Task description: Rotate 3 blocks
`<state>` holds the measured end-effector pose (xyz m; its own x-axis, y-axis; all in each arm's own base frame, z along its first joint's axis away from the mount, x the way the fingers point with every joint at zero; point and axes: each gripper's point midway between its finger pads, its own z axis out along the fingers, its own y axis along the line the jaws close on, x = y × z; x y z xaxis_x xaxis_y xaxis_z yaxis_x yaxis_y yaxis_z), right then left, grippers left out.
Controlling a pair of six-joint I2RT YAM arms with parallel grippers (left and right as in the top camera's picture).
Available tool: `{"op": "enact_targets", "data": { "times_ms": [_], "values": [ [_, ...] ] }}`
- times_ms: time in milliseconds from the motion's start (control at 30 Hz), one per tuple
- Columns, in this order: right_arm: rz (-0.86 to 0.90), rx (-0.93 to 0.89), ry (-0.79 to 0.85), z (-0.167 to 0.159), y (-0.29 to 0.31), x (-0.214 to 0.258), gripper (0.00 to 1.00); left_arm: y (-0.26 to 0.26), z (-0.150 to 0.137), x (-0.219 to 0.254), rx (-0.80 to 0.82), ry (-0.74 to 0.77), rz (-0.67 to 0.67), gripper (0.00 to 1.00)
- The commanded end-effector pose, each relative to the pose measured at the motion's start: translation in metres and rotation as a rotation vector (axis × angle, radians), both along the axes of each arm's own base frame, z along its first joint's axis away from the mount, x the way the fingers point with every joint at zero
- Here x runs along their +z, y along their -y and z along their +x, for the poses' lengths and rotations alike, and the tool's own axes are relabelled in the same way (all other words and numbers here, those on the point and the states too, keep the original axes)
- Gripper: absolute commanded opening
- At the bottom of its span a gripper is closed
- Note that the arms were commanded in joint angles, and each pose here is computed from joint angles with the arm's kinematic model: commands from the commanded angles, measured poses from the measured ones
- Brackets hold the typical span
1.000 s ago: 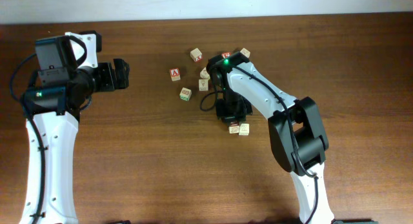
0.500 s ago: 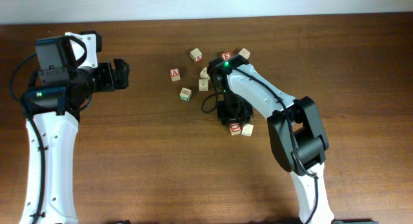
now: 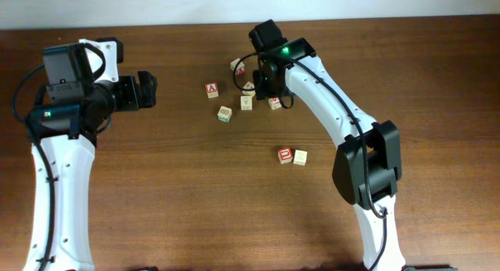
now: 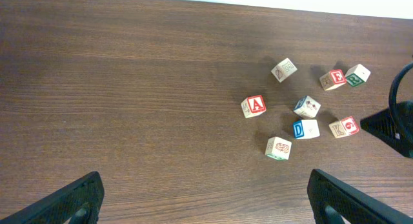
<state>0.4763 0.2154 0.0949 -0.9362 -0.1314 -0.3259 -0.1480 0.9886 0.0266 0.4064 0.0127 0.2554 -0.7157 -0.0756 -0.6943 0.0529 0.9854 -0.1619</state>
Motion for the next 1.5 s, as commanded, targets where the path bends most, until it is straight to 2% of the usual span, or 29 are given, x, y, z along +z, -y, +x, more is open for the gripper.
{"op": "enact_targets", "data": {
  "times_ms": [0, 167, 333, 433, 533, 600, 700, 800, 867, 967, 1133, 1167, 1267, 1467],
  "values": [
    [-0.081, 0.057, 0.004, 0.012, 0.008, -0.027, 0.57, 0.003, 0.003, 0.008, -0.009, 0.019, -0.007, 0.99],
    [-0.116, 0.099, -0.029, 0.022, 0.015, -0.071, 0.58, 0.003, 0.003, 0.008, -0.009, 0.019, -0.007, 0.99],
    [-0.114, 0.088, -0.026, 0.027, 0.018, -0.079, 0.56, 0.003, 0.003, 0.008, -0.009, 0.019, -0.007, 0.99],
    [-0.114, 0.079, -0.061, 0.02, 0.02, -0.082, 0.32, 0.003, 0.003, 0.008, -0.009, 0.019, -0.007, 0.99],
    [-0.071, 0.082, -0.121, 0.006, 0.015, -0.083, 0.27, 0.003, 0.003, 0.008, -0.009, 0.019, -0.007, 0.99],
    [-0.052, 0.086, -0.144, 0.001, 0.012, -0.071, 0.24, 0.003, 0.003, 0.008, -0.009, 0.019, -0.007, 0.99],
    [0.014, 0.106, -0.176, -0.009, 0.003, -0.019, 0.24, 0.003, 0.003, 0.008, -0.009, 0.019, -0.007, 0.99],
    [0.171, 0.154, -0.236, -0.039, -0.019, 0.048, 0.24, 0.003, 0.003, 0.008, -0.009, 0.019, -0.007, 0.99],
    [0.212, 0.178, -0.301, -0.06, -0.03, 0.057, 0.24, 0.003, 0.003, 0.008, -0.009, 0.019, -0.007, 0.99],
    [0.145, 0.199, -0.447, -0.096, -0.034, 0.035, 0.25, 0.003, 0.003, 0.008, -0.009, 0.019, -0.007, 0.99],
    [0.05, 0.176, -0.646, -0.135, -0.027, -0.052, 0.25, 0.003, 0.003, 0.008, -0.009, 0.019, -0.007, 0.99],
    [-0.02, 0.114, -0.652, -0.137, -0.014, -0.069, 0.25, 0.003, 0.003, 0.008, -0.009, 0.019, -0.007, 0.99],
    [-0.129, 0.045, -0.625, -0.134, 0.005, -0.078, 0.25, 0.003, 0.003, 0.008, -0.009, 0.019, -0.007, 0.99],
    [-0.134, 0.034, -0.622, -0.134, 0.005, -0.078, 0.31, 0.003, 0.003, 0.008, -0.009, 0.019, -0.007, 0.99]
  ]
}}
